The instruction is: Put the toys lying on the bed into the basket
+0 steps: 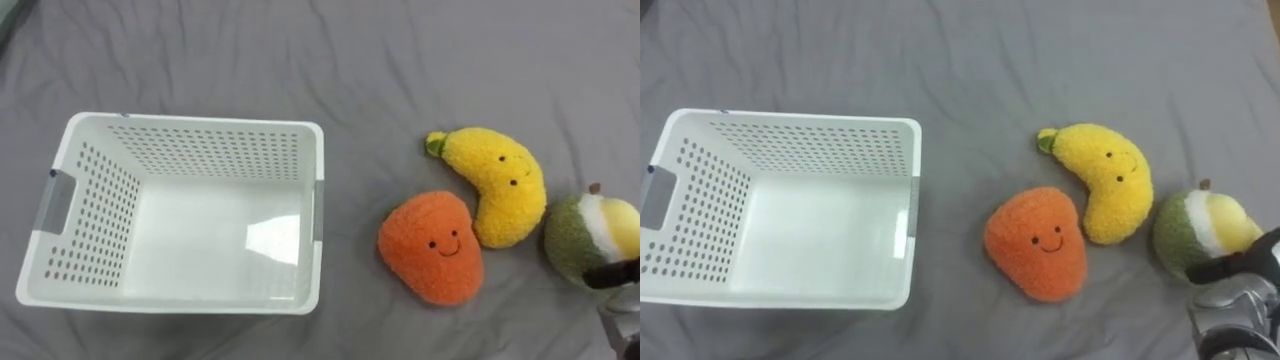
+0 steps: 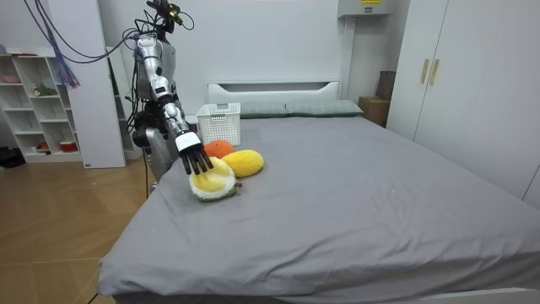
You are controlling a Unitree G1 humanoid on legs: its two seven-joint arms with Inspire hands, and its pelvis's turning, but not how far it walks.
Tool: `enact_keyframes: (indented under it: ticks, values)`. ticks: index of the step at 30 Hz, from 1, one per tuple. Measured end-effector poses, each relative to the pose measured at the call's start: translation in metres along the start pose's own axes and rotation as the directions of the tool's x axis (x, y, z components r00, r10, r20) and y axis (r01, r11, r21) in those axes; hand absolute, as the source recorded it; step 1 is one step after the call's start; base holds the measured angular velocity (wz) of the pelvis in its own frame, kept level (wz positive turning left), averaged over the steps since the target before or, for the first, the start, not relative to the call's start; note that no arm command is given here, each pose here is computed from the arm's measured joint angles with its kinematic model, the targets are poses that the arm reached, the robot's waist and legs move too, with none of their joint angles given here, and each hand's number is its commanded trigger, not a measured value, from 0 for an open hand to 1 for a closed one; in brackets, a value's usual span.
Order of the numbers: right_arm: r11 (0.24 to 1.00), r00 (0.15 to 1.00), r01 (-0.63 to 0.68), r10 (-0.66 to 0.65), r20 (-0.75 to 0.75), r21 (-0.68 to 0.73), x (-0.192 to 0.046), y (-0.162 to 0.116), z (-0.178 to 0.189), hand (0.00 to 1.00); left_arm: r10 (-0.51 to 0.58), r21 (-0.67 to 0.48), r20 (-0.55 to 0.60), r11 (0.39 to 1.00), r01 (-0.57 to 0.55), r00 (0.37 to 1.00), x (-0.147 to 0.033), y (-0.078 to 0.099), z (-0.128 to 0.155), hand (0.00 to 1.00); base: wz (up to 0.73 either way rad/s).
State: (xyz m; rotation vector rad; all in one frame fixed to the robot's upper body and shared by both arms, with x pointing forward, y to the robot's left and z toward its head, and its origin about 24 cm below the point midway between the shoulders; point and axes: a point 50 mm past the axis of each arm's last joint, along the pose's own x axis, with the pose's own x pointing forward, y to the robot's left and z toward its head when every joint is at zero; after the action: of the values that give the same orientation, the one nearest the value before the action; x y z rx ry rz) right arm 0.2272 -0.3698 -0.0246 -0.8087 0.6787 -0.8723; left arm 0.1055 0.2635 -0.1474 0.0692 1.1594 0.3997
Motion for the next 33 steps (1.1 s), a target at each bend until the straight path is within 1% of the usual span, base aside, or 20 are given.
enact_keyframes:
  ticks: [5,8,18,19,21,22,23,24,25,27,33]
  values:
    - [0.998,0.997,0.065,-0.065,0.031,-0.007,0.008,-0.014,0.009,0.00,-0.009,-0.023,0.008,1.000,0.009,1.000,0.000,-0.001,0.003,0.00,-0.11]
    - [0.995,0.994,0.099,-0.099,0.036,-0.001,0.009,-0.017,0.012,0.00,-0.015,-0.026,0.018,1.000,0.015,1.000,0.000,-0.002,0.004,0.00,0.00]
    - [0.994,0.993,0.108,-0.107,0.057,-0.022,0.009,-0.017,0.015,0.00,-0.049,-0.016,0.031,0.999,0.049,0.998,0.001,-0.008,0.011,0.00,0.00]
    - [0.994,0.993,0.106,-0.105,0.059,-0.028,0.008,-0.016,0.014,0.02,-0.051,-0.009,0.031,0.999,0.052,0.998,0.001,-0.008,0.011,0.00,0.00]
    - [0.994,0.993,0.102,-0.099,0.060,-0.040,0.008,-0.015,0.013,0.35,-0.058,-0.001,0.032,0.998,0.058,0.998,0.001,-0.010,0.011,0.00,0.02]
    - [0.994,0.994,0.097,-0.094,0.061,-0.043,0.008,-0.015,0.013,0.62,-0.060,0.000,0.036,0.998,0.060,0.998,0.001,-0.011,0.012,0.00,0.06]
    - [0.995,0.995,0.086,-0.084,0.060,-0.046,0.008,-0.014,0.013,0.82,-0.062,-0.006,0.043,0.998,0.063,0.997,0.001,-0.011,0.015,0.00,0.09]
    - [0.996,0.996,0.075,-0.072,0.061,-0.047,0.008,-0.014,0.014,0.97,-0.065,-0.009,0.050,0.998,0.066,0.997,0.001,-0.012,0.019,0.00,0.10]
    - [0.997,0.996,0.066,-0.063,0.061,-0.049,0.008,-0.013,0.013,1.00,-0.066,-0.018,0.051,0.998,0.067,0.996,0.001,-0.013,0.020,0.00,0.16]
    - [0.997,0.999,0.027,-0.024,0.043,-0.074,0.008,-0.011,0.008,1.00,-0.070,-0.017,0.056,0.997,0.071,0.996,0.001,-0.014,0.021,0.00,0.12]
    - [0.996,0.999,-0.001,0.004,0.035,-0.089,0.009,-0.012,0.008,1.00,-0.082,-0.004,0.058,0.997,0.083,0.995,0.001,-0.015,0.022,0.00,0.01]
